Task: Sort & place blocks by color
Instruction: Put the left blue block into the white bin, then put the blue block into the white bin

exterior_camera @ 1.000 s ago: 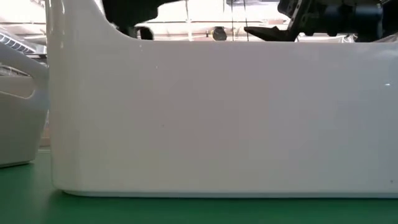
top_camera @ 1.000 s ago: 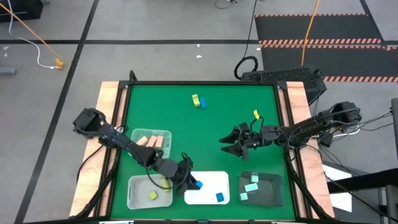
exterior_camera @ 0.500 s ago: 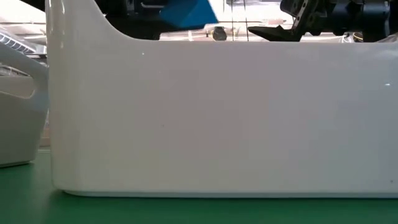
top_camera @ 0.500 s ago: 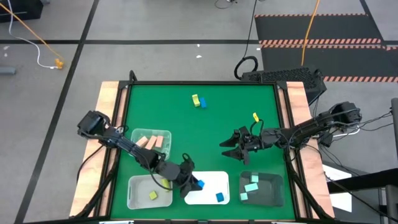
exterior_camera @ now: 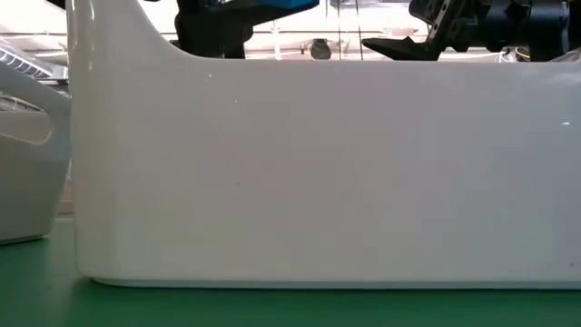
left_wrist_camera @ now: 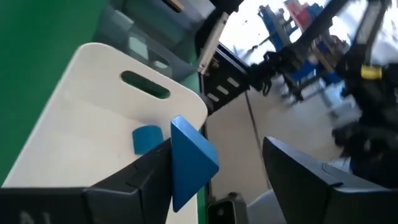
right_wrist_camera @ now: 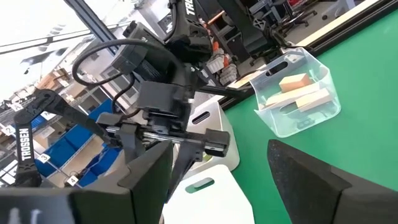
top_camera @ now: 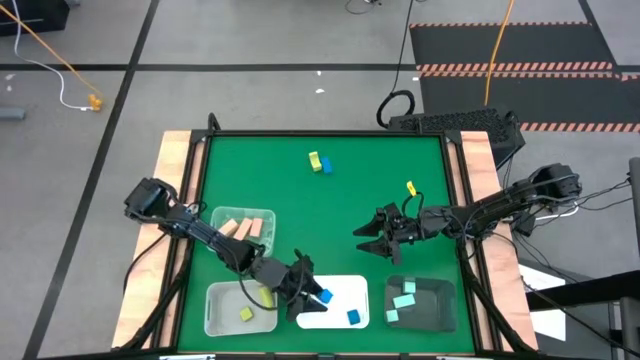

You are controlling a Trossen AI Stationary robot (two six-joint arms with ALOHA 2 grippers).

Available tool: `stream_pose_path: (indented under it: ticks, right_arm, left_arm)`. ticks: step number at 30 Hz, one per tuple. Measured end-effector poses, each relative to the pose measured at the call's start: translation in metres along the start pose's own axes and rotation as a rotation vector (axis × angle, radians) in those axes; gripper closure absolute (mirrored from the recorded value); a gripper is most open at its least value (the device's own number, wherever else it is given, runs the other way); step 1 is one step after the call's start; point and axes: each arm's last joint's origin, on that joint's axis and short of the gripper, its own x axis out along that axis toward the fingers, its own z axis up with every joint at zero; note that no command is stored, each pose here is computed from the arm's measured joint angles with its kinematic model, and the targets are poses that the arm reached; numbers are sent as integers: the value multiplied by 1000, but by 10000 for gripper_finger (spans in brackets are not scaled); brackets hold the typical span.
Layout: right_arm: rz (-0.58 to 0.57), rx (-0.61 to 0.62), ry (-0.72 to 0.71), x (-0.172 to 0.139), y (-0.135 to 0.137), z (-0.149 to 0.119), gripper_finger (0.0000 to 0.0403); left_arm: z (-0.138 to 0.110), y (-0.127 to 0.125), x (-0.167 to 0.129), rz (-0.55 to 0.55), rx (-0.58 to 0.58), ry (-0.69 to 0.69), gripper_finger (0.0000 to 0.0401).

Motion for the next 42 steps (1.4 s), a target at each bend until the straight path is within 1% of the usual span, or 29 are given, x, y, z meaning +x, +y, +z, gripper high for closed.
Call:
stream_pose_path:
  ticks: [5, 10, 13, 18, 20, 23, 27, 30, 33, 35, 39, 42]
  right_arm:
    - [0, -34, 0, 0, 0, 0, 152]
    - [-1, -49, 0, 0, 0, 0, 152]
    - [-1, -49, 0, 0, 0, 0, 152]
    - [3, -43, 3, 0, 0, 0, 152]
    - [3, -19, 3, 0, 0, 0, 152]
    - [3, 6, 3, 0, 0, 0, 152]
    - [3, 36, 3, 0, 0, 0, 152]
    - [0, 78, -2, 0, 0, 0, 152]
    - [-25, 156, -53, 0, 0, 3, 152]
    - [-59, 171, -121, 0, 0, 6, 152]
    - [-144, 49, -214, -1, -9, 16, 152]
    - [-205, -24, -251, -2, -20, 25, 152]
  left_arm:
    - [-4, -4, 0, -20, 234, 17, 165]
    - [-4, -3, 0, -10, 452, 18, 165]
    - [-8, 1, 0, 17, 601, 66, 164]
    - [-15, 13, -2, 86, 812, 196, 164]
    - [-18, 16, -3, 114, 880, 232, 164]
    - [-18, 17, -4, 118, 956, 249, 164]
    - [-15, 18, -3, 117, 979, 235, 164]
    - [-7, 20, -5, 147, 1021, 212, 164]
    - [8, 21, -12, 216, 979, 159, 164]
    - [22, 24, -18, 269, 936, 110, 164]
    - [51, 32, -36, 358, 919, 82, 164]
    - [72, 44, -53, 433, 909, 87, 164]
